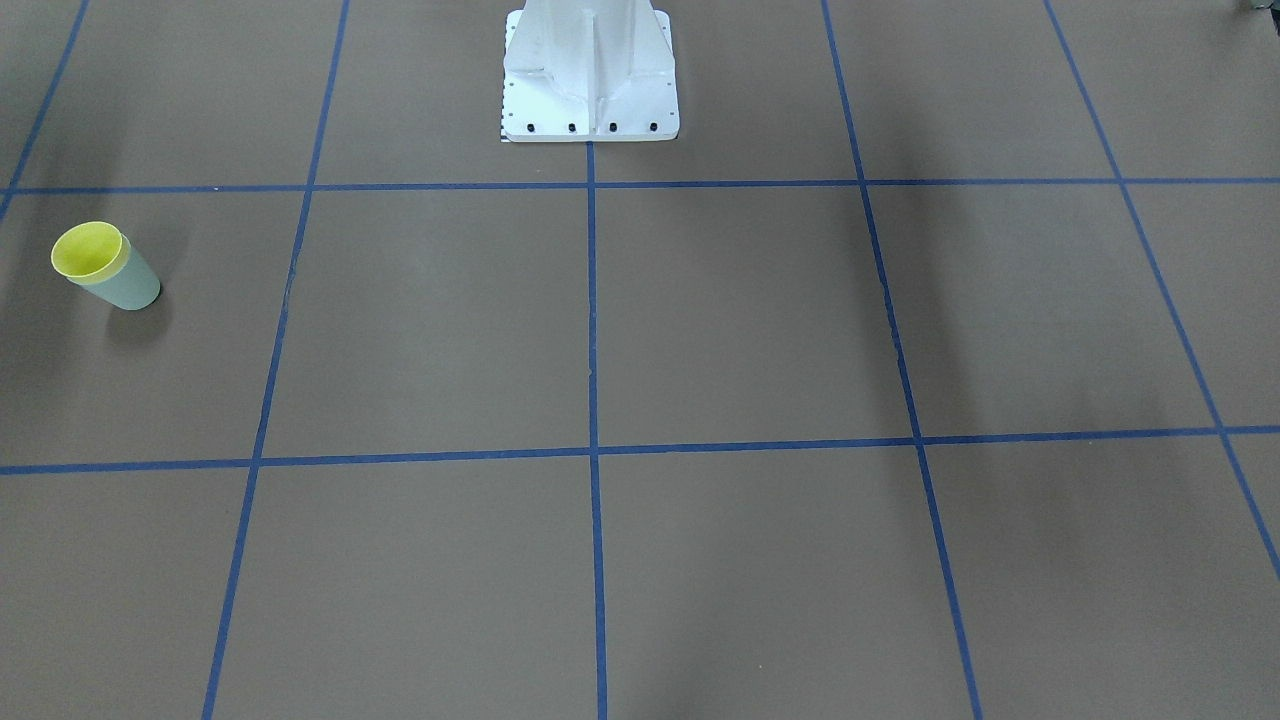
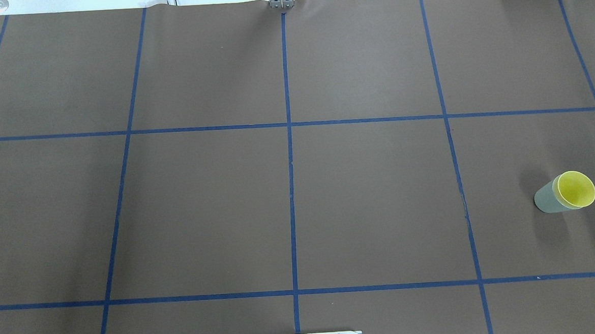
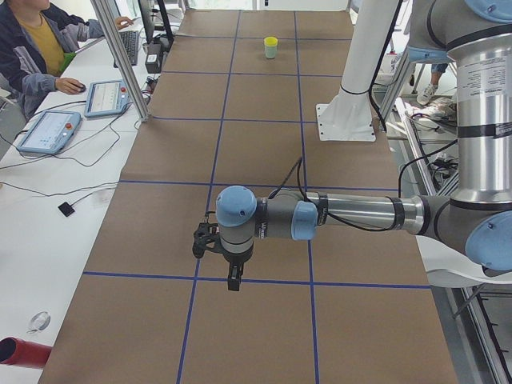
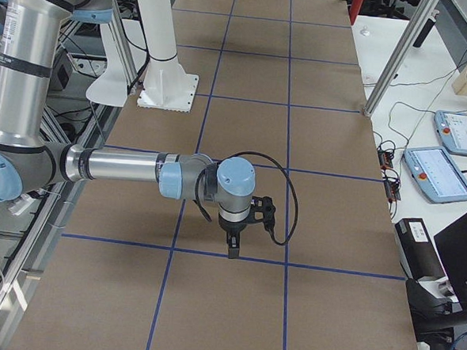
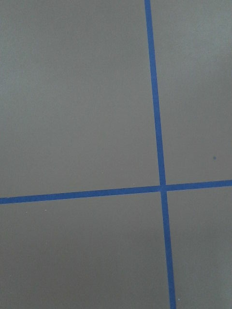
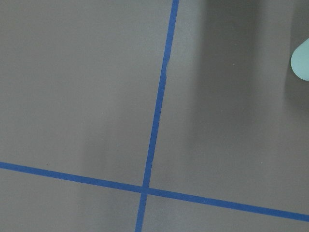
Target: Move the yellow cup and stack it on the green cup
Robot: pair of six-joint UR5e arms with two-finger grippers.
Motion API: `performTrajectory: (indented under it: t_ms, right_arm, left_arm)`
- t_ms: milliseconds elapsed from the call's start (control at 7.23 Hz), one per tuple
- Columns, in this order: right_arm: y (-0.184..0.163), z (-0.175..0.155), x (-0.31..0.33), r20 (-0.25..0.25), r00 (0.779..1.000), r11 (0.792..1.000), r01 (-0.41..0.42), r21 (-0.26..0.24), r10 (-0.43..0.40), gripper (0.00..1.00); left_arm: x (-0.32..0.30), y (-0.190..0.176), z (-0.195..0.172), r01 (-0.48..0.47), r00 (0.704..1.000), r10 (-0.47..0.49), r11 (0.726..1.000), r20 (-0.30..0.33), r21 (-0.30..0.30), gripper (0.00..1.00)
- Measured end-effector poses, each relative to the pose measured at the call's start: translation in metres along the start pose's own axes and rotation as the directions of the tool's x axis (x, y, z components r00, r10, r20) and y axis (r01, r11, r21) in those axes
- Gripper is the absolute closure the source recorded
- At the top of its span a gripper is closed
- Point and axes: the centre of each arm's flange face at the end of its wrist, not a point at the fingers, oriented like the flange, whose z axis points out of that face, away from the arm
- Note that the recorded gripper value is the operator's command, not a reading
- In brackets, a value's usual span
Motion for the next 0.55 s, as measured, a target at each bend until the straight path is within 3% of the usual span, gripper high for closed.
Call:
performTrajectory:
  t_ms: [554]
  right_arm:
    - [0.0002, 0.0008, 0.0006, 0.000, 1.000, 1.000, -0.001, -0.001, 0.001, 0.00]
  left_arm:
    - [-0.0006, 0.0013, 0.0008, 0.001, 1.000, -0.001, 1.000, -0.001, -0.002, 0.00]
